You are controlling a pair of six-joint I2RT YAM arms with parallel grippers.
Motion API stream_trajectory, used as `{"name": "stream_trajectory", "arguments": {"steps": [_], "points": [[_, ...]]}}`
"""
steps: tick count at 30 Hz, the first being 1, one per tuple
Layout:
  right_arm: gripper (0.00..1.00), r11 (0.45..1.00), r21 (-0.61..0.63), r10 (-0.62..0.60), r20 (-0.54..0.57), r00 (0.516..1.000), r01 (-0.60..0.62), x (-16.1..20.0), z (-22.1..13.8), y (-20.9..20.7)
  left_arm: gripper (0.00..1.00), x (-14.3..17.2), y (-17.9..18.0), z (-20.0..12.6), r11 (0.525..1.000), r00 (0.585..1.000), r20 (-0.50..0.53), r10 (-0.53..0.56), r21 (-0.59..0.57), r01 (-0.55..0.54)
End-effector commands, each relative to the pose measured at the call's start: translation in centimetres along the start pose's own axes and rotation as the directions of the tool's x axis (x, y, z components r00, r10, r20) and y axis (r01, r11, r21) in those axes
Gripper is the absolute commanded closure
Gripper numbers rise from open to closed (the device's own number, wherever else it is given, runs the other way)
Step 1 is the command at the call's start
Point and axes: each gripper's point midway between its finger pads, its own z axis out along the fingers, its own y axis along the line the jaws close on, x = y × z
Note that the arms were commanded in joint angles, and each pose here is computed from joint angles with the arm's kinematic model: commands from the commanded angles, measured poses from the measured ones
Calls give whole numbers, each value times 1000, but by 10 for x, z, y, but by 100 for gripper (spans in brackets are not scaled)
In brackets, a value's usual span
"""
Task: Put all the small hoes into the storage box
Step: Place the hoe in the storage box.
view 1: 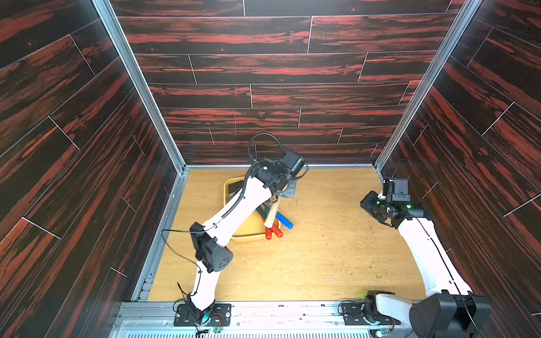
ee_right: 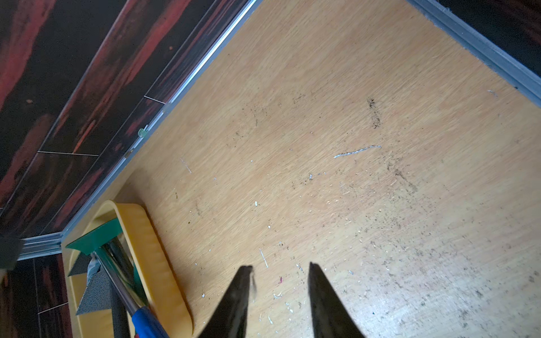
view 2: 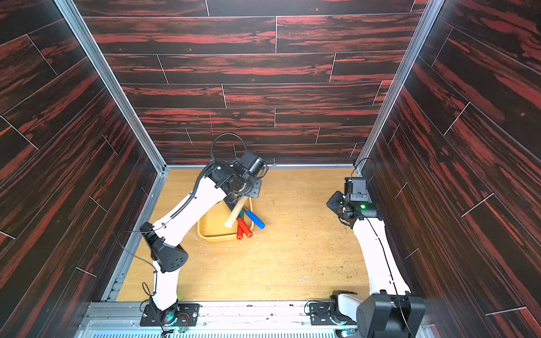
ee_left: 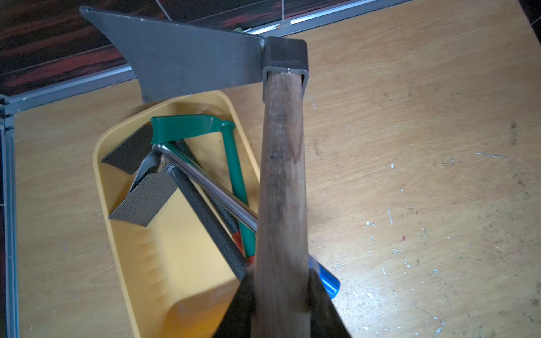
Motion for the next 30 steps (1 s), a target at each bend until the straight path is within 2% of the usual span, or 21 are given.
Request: {"name": "stream_trajectory", "arguments": {"steps": [1,15,23,30], "points": [[63,1000,-20,8,-5,1000,-8,-2,1,5,81,-19,18,-33,998,991,118,-57,2,58],[63,1000,-16,-21,-4,1000,21,-1,2,11,81,21,76,-14,990,989,53,-140,-19,142],[63,999,-20,-39,-11,999,39,4,5,20,81,41,79,10,992,992,-13,-125,4,125],[63,999,-15,-41,-15,999,41,6,7,22,81,54,72,25,993,994,-63,-84,73,89]]}}
